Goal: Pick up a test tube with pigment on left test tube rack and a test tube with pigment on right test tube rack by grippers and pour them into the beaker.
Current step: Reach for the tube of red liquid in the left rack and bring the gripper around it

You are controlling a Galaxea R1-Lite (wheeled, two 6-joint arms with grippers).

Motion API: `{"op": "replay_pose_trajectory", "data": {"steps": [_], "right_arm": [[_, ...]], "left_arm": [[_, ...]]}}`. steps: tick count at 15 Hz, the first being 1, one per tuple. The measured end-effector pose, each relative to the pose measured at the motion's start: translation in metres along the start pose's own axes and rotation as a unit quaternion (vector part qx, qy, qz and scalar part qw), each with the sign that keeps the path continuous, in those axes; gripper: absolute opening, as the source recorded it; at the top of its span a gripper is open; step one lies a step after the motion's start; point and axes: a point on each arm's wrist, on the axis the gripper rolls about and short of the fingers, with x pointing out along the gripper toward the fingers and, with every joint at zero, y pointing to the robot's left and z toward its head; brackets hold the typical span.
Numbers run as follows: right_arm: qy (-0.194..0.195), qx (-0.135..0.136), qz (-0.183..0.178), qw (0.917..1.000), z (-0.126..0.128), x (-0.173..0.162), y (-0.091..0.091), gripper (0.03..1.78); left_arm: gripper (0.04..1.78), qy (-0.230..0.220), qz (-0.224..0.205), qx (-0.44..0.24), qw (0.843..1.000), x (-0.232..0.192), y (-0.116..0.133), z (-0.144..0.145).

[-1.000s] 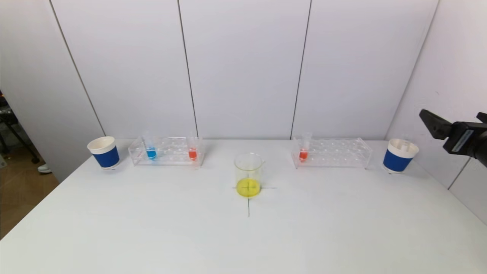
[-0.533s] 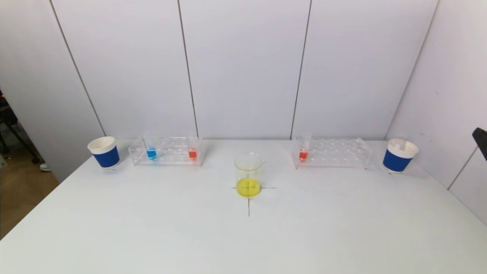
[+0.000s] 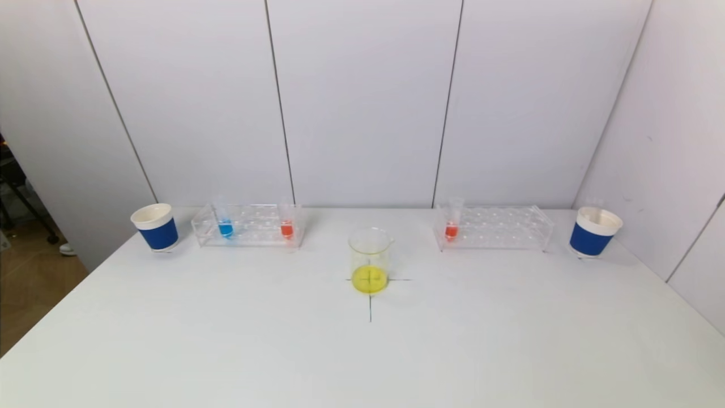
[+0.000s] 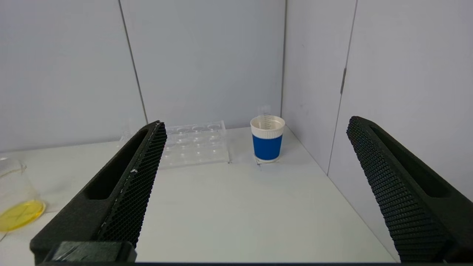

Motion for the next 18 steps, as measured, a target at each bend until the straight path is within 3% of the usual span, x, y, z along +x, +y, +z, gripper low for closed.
{"op": "replay_pose_trajectory", "data": {"steps": [4, 8, 12, 16, 18], "right_arm": [[0.008, -0.006, 0.04, 0.9992, -0.028, -0.044, -0.007, 1.77], [-0.019, -0.014, 0.068, 0.9974, -0.052, -0.059, -0.009, 1.77], [0.015, -0.014, 0.077, 0.9968, -0.067, -0.06, -0.009, 1.77], [0.089, -0.021, 0.081, 0.9925, -0.083, -0.062, -0.009, 1.77], [0.09, -0.021, 0.082, 0.9924, -0.083, -0.062, -0.009, 1.77]], "left_arm": [[1.77, 0.0, 0.0, 0.0, 1.0, 0.0, 0.0, 0.0], [1.77, 0.0, 0.0, 0.0, 1.0, 0.0, 0.0, 0.0], [1.77, 0.0, 0.0, 0.0, 1.0, 0.0, 0.0, 0.0], [1.77, 0.0, 0.0, 0.0, 1.0, 0.0, 0.0, 0.0], [1.77, 0.0, 0.0, 0.0, 1.0, 0.0, 0.0, 0.0]]}}
